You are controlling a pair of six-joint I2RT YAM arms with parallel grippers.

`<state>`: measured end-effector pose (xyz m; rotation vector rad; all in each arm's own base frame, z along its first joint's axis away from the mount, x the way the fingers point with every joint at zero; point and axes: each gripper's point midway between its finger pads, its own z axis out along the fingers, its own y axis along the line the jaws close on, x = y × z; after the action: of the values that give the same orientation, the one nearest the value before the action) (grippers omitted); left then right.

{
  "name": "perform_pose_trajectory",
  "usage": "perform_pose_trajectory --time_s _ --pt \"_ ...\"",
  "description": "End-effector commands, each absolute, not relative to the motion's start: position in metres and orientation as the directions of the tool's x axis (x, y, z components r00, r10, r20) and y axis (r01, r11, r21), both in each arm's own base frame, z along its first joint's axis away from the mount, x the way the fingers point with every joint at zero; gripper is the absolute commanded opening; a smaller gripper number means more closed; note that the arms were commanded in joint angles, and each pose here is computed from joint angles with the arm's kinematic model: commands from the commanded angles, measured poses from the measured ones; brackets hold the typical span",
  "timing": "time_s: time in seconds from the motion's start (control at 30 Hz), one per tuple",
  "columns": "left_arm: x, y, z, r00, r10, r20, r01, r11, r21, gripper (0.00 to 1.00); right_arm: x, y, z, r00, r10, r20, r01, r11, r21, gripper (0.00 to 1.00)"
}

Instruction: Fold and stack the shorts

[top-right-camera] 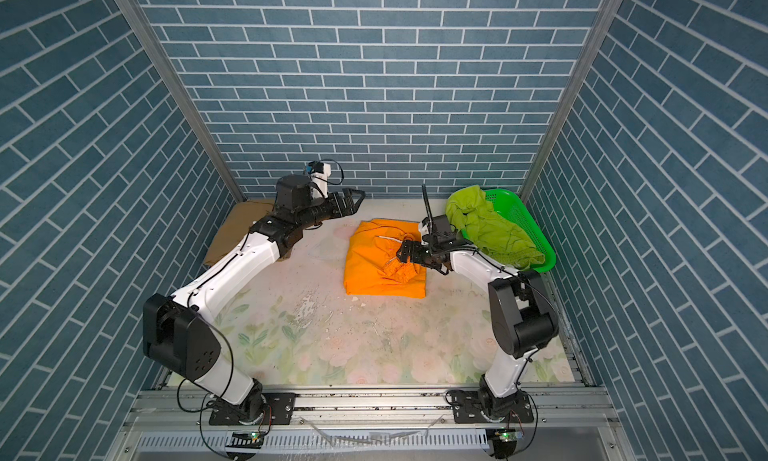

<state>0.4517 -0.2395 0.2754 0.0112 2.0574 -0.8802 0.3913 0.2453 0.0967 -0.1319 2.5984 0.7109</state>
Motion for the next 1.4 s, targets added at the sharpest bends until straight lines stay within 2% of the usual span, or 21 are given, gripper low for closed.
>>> perform_pose_trajectory --time_s 0.0,0.13,0.23,0.3,0.4,0.47,0.5,0.6,0.7,0.77,0.97,1.0,1.1,1.2,1.3,1.33,1.37 --pt "0.438 -0.246 0.220 -0.711 -0.300 -0.636 0.254 0.734 -0.630 1.00 0.388 0.235 0.068 -0.915 -0.063 -0.399 -0.193 0.936 0.295 0.99" --pt "0.428 -0.244 0.195 -0.743 -0.295 -0.601 0.228 0.732 -0.642 1.00 0.394 0.242 0.056 -0.919 -0.082 -0.386 -0.197 0.943 0.268 0.96" --pt "0.425 -0.248 0.178 -0.769 -0.302 -0.564 0.208 0.715 -0.667 1.00 0.399 0.246 0.051 -0.920 -0.098 -0.379 -0.201 0.949 0.243 0.83" --pt "0.426 -0.252 0.169 -0.786 -0.308 -0.536 0.194 0.700 -0.688 1.00 0.401 0.250 0.049 -0.921 -0.098 -0.377 -0.201 0.949 0.244 0.63" --pt "0.427 -0.261 0.164 -0.803 -0.320 -0.503 0.184 0.669 -0.720 1.00 0.404 0.252 0.059 -0.912 -0.086 -0.400 -0.202 0.945 0.256 0.22" --pt "0.428 -0.270 0.164 -0.812 -0.318 -0.489 0.187 0.653 -0.734 1.00 0.405 0.253 0.073 -0.903 -0.085 -0.421 -0.212 0.941 0.265 0.04" --pt "0.429 -0.276 0.165 -0.816 -0.313 -0.485 0.191 0.647 -0.738 1.00 0.405 0.253 0.080 -0.899 -0.086 -0.430 -0.217 0.939 0.266 0.00" --pt "0.431 -0.293 0.155 -0.828 -0.308 -0.468 0.188 0.635 -0.750 1.00 0.405 0.249 0.099 -0.884 -0.084 -0.459 -0.227 0.937 0.266 0.00" --pt "0.436 -0.307 0.131 -0.843 -0.319 -0.432 0.158 0.622 -0.767 1.00 0.404 0.244 0.096 -0.890 -0.085 -0.449 -0.223 0.938 0.264 0.00" --pt "0.438 -0.313 0.113 -0.858 -0.330 -0.394 0.129 0.603 -0.787 1.00 0.403 0.239 0.083 -0.903 -0.086 -0.420 -0.210 0.943 0.258 0.09" --pt "0.426 -0.309 0.076 -0.876 -0.331 -0.349 0.076 0.622 -0.780 1.00 0.401 0.216 0.041 -0.929 -0.080 -0.361 -0.169 0.960 0.222 0.15" --pt "0.424 -0.307 0.073 -0.878 -0.328 -0.349 0.072 0.630 -0.773 1.00 0.401 0.212 0.035 -0.933 -0.074 -0.353 -0.159 0.963 0.219 0.18" --pt "0.420 -0.304 0.066 -0.885 -0.308 -0.349 0.069 0.653 -0.754 1.00 0.402 0.209 0.033 -0.936 -0.061 -0.348 -0.154 0.957 0.245 0.36" --pt "0.420 -0.302 0.074 -0.884 -0.282 -0.373 0.097 0.669 -0.737 1.00 0.402 0.212 0.049 -0.925 -0.066 -0.373 -0.176 0.947 0.269 0.59" --pt "0.425 -0.293 0.108 -0.852 -0.211 -0.479 0.186 0.733 -0.654 1.00 0.398 0.214 0.079 -0.903 -0.061 -0.426 -0.203 0.934 0.295 0.81" --pt "0.426 -0.288 0.119 -0.836 -0.181 -0.519 0.213 0.764 -0.609 1.00 0.397 0.214 0.088 -0.895 -0.057 -0.443 -0.208 0.931 0.300 0.86" --pt "0.429 -0.280 0.131 -0.813 -0.146 -0.564 0.236 0.802 -0.548 1.00 0.396 0.212 0.098 -0.886 -0.052 -0.462 -0.212 0.929 0.303 0.95"
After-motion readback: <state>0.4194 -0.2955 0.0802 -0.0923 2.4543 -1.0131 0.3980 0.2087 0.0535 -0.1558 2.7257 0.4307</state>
